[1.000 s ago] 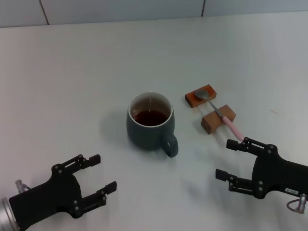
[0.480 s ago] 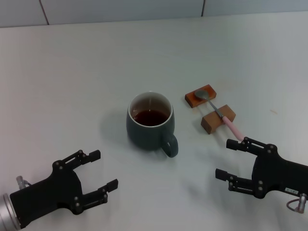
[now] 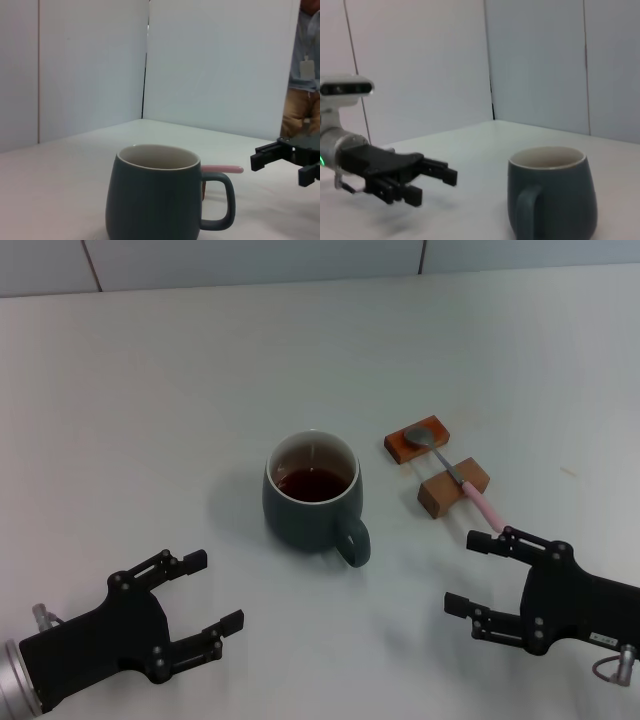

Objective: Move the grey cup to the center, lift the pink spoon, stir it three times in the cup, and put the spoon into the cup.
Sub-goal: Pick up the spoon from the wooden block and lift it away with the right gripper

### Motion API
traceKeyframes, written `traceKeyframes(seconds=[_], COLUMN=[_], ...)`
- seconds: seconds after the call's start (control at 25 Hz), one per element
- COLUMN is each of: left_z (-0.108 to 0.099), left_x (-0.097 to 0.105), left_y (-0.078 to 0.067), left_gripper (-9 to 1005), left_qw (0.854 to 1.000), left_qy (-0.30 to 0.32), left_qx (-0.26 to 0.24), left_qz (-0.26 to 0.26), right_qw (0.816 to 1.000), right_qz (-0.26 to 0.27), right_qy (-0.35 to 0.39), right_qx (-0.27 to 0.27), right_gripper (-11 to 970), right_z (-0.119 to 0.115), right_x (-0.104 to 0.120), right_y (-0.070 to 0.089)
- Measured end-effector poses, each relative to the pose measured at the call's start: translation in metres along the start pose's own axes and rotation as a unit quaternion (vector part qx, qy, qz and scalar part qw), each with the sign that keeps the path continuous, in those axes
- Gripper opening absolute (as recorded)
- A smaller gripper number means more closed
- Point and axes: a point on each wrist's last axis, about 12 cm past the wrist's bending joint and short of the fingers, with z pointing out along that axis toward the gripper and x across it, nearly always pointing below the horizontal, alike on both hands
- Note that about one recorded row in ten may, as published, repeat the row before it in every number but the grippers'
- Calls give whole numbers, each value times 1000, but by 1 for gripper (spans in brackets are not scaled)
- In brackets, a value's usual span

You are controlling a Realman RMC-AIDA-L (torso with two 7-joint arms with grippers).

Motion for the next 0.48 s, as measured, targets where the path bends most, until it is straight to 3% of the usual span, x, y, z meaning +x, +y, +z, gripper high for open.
traceKeyframes(seconds=[0.12, 0.16, 0.2, 0.24, 0.36, 0.4, 0.44, 0.48], left_z=[0, 0, 0, -1, -2, -2, -2, -2], left_x=[0, 0, 0, 0, -1, -1, 0, 0], left_y=[0, 0, 0, 1, 1, 1, 1, 1], left_gripper=[808, 808, 808, 808, 808, 808, 808, 808], left_qw=[1000, 1000, 1000, 1000, 1000, 1000, 1000, 1000], left_qy=[-1, -1, -1, -6, -8, -8, -8, -8], left_qx=[-2, -2, -2, -9, -13, -14, -14, -14], left_qz=[-1, -1, -1, -1, 0, 2, 2, 2], right_qw=[999, 998, 991, 991, 969, 949, 949, 934], right_qz=[34, 55, 118, 118, 222, 285, 285, 325], right_qy=[-27, -41, -69, -69, -107, -129, -129, -143], right_qx=[-3, -4, -2, -2, -19, -36, -36, -41], right_gripper=[777, 777, 777, 777, 777, 777, 777, 777], right_z=[-1, -2, -5, -5, -6, -6, -6, -8], right_x=[-3, -5, -10, -10, -15, -18, -18, -20], right_y=[5, 6, 7, 7, 12, 16, 16, 17])
